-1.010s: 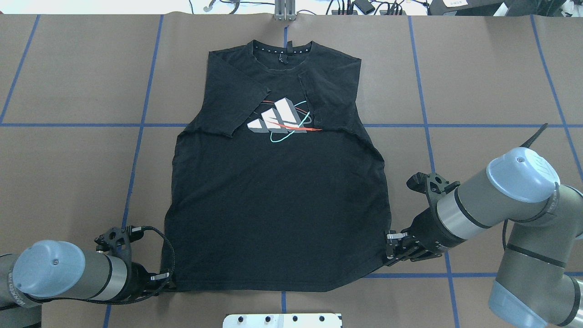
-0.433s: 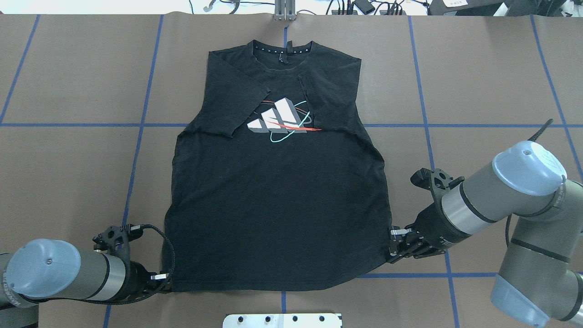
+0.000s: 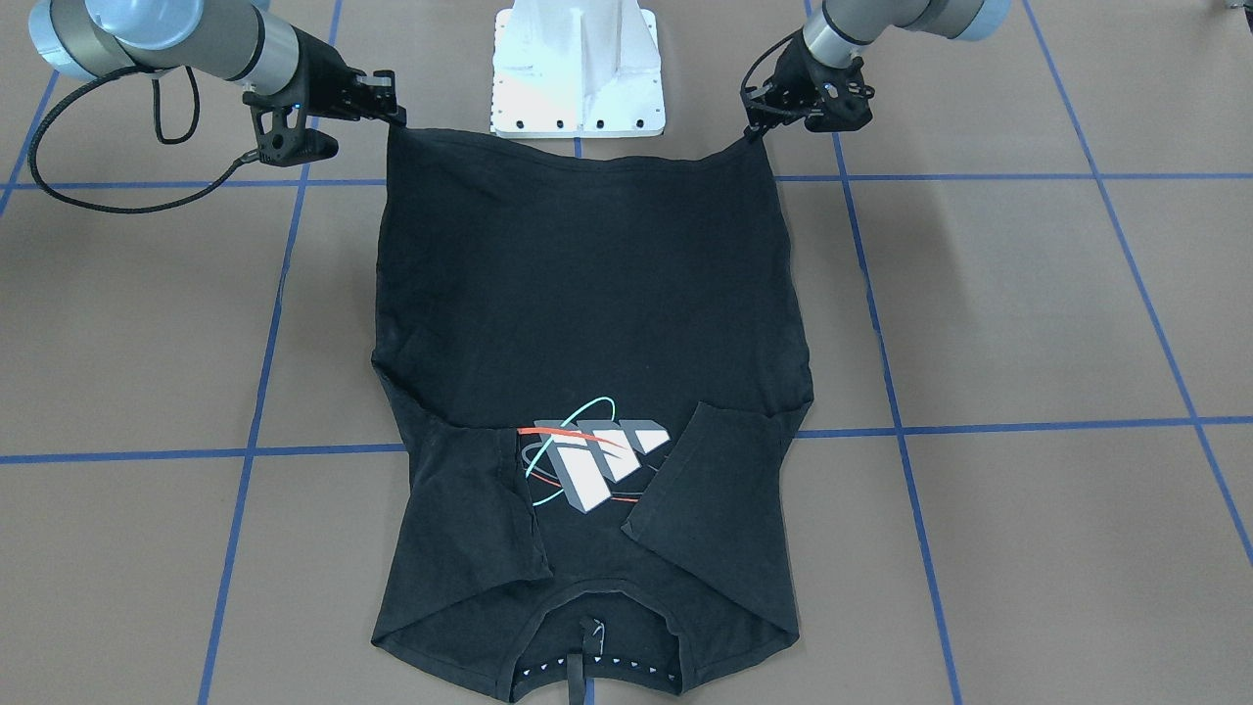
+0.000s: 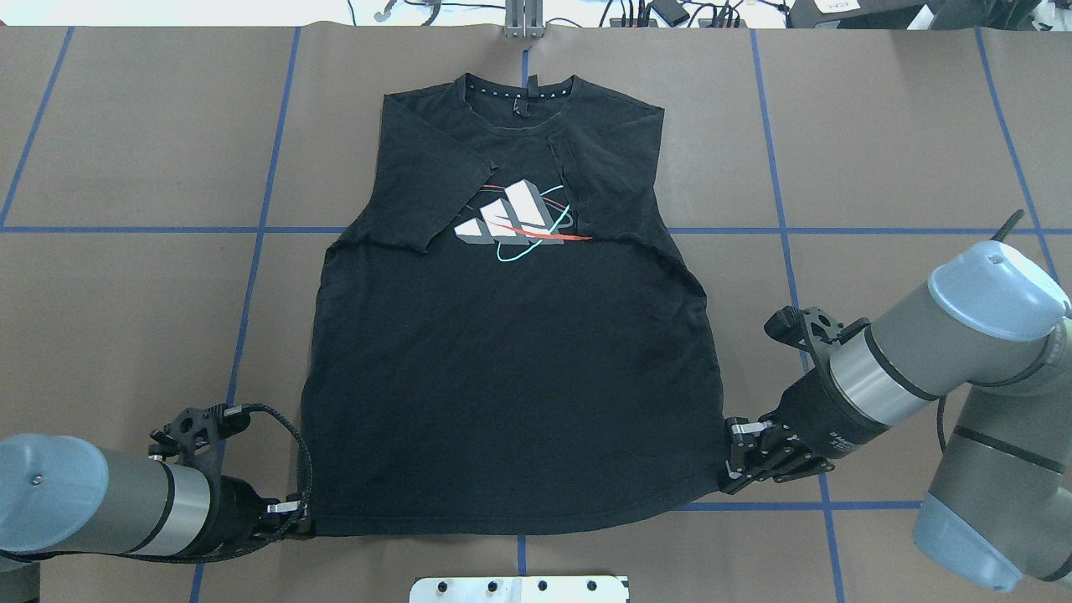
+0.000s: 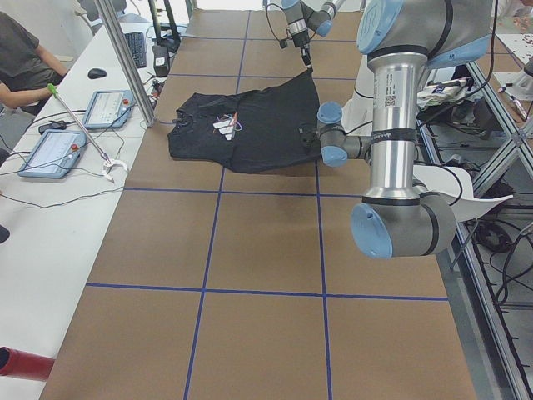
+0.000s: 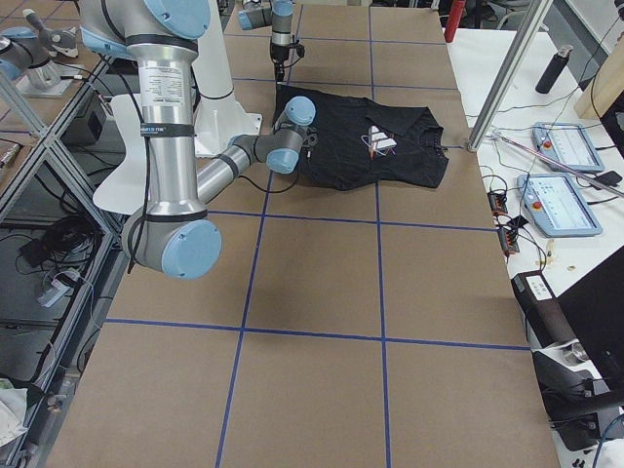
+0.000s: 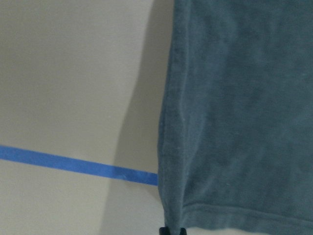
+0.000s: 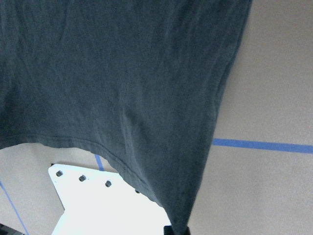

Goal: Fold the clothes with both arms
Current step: 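Lift the hem with both grippers and carry it over toward the collar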

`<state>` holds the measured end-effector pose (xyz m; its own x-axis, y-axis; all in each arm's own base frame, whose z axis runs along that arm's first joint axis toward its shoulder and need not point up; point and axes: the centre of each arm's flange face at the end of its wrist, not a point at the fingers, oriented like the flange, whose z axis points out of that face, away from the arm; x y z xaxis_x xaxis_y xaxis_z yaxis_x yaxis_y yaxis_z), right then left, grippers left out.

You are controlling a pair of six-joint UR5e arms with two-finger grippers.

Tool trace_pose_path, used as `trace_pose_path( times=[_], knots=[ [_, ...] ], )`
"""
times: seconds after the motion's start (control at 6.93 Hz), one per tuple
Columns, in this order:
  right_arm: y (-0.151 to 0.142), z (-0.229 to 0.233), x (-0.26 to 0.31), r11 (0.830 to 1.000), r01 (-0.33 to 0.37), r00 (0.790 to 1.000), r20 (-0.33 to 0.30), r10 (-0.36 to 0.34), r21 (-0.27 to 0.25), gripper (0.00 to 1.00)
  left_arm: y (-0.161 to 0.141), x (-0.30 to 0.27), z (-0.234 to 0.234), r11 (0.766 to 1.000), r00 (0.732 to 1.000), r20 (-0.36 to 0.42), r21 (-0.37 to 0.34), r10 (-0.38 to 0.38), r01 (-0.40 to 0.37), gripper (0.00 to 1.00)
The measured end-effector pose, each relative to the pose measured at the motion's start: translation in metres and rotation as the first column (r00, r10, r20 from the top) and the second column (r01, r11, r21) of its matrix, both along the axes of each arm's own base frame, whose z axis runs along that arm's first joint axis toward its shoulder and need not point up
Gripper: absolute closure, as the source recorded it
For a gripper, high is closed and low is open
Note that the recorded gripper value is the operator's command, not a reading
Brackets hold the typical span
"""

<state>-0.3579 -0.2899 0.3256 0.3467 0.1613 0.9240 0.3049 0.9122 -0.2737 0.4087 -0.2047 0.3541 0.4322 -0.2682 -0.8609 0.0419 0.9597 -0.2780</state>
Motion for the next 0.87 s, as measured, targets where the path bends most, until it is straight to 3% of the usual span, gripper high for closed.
trace_pose_path(
  times=[0.29,0.58,0.87],
  knots=[
    [0.014,0.002,0.014,0.995,0.097,0.994,0.061,-0.096,-0.013,1.00,0.007,-0.029,-0.007,0.999,0.999,-0.012,0.018,0.048,-0.048,1.00],
    [0.032,0.016,0.035,0.979,0.200,0.974,0.112,-0.196,-0.027,1.00,0.016,-0.044,-0.009,0.992,0.992,-0.022,0.044,0.122,-0.121,1.00],
    [0.057,0.049,0.068,0.967,0.253,0.957,0.154,-0.247,-0.021,1.00,0.027,-0.051,-0.018,0.979,0.978,-0.052,0.023,0.204,-0.203,1.00]
  ],
)
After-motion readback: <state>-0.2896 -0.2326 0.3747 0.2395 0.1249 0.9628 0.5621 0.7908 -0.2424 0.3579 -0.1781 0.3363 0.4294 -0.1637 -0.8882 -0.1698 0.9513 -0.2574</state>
